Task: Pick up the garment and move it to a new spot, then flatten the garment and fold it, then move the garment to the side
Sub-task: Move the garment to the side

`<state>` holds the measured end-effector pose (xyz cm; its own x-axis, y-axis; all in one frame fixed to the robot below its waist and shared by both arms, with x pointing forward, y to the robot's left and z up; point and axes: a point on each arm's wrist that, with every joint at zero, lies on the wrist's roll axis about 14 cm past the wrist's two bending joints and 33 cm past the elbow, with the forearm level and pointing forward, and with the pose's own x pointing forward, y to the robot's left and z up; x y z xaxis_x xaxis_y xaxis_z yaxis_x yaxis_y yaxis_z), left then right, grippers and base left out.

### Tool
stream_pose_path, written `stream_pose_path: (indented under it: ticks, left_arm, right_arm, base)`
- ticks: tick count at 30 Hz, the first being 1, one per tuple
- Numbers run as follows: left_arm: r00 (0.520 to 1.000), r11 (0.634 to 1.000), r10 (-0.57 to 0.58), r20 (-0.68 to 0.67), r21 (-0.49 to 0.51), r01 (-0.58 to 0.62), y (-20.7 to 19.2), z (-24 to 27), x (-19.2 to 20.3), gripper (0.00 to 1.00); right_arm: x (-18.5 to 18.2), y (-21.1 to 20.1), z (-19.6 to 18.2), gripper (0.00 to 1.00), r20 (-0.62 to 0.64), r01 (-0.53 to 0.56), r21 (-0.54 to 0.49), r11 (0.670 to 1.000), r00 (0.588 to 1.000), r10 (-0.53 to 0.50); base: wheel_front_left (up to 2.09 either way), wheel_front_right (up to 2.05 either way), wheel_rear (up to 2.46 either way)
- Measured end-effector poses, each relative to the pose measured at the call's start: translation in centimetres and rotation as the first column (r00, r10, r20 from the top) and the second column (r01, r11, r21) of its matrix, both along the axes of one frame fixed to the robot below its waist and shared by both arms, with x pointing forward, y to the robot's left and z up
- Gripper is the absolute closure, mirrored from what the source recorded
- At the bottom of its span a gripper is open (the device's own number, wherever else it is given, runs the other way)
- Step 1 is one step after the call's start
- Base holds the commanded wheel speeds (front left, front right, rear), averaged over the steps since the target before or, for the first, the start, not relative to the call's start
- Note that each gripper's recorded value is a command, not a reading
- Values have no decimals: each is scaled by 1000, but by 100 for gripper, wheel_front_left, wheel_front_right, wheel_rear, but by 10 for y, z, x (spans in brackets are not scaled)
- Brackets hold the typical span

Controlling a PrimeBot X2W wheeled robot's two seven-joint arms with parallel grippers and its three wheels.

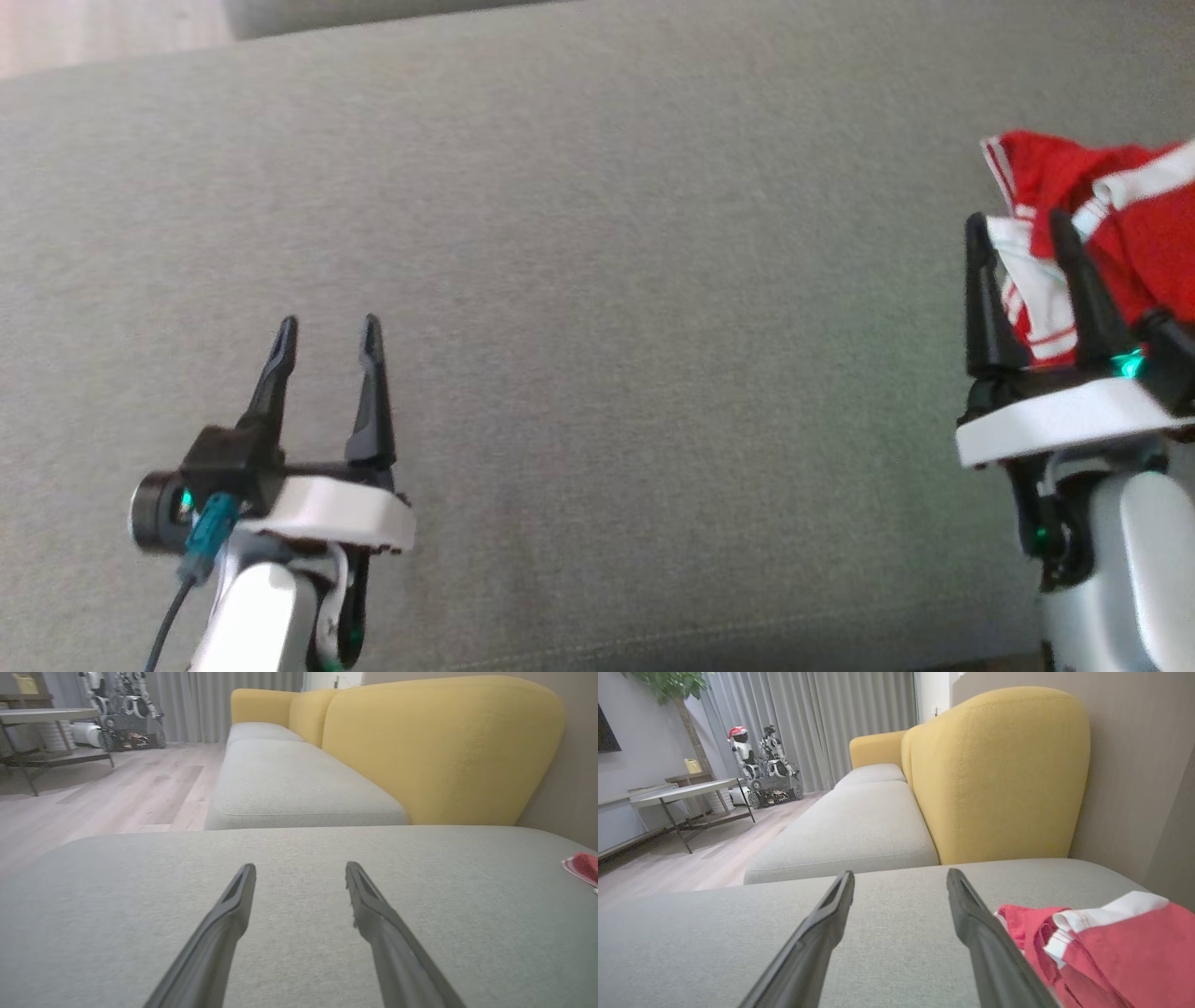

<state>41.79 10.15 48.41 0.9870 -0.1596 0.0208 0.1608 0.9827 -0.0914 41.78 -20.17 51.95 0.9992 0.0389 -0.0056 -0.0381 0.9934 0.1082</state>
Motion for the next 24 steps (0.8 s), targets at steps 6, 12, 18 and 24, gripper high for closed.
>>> stream_pose_path:
  ticks: [6, 12, 18, 24]
  left_arm:
    - [998, 998, 67, 6, 17, -67, 26, 6, -24, 0]
    - [996, 995, 93, 5, 25, -93, 38, 8, -47, 0]
    - [995, 994, 103, 9, 27, -103, 42, 13, -67, 0]
    - [993, 993, 117, 4, 31, -117, 48, 14, -82, 0]
  right_arm:
    - [-9, 32, 6, 0, 9, -80, 8, 997, 997, 80]
    - [-29, 42, 1, 0, -16, -107, 4, 994, 994, 107]
    - [-47, 48, -1, 0, -33, -124, -4, 992, 992, 124]
    - [-62, 51, -2, 0, -44, -132, -9, 991, 990, 131]
  base:
    - [0, 0, 0]
    - [0, 0, 0]
    - [0, 0, 0]
    - [0, 0, 0]
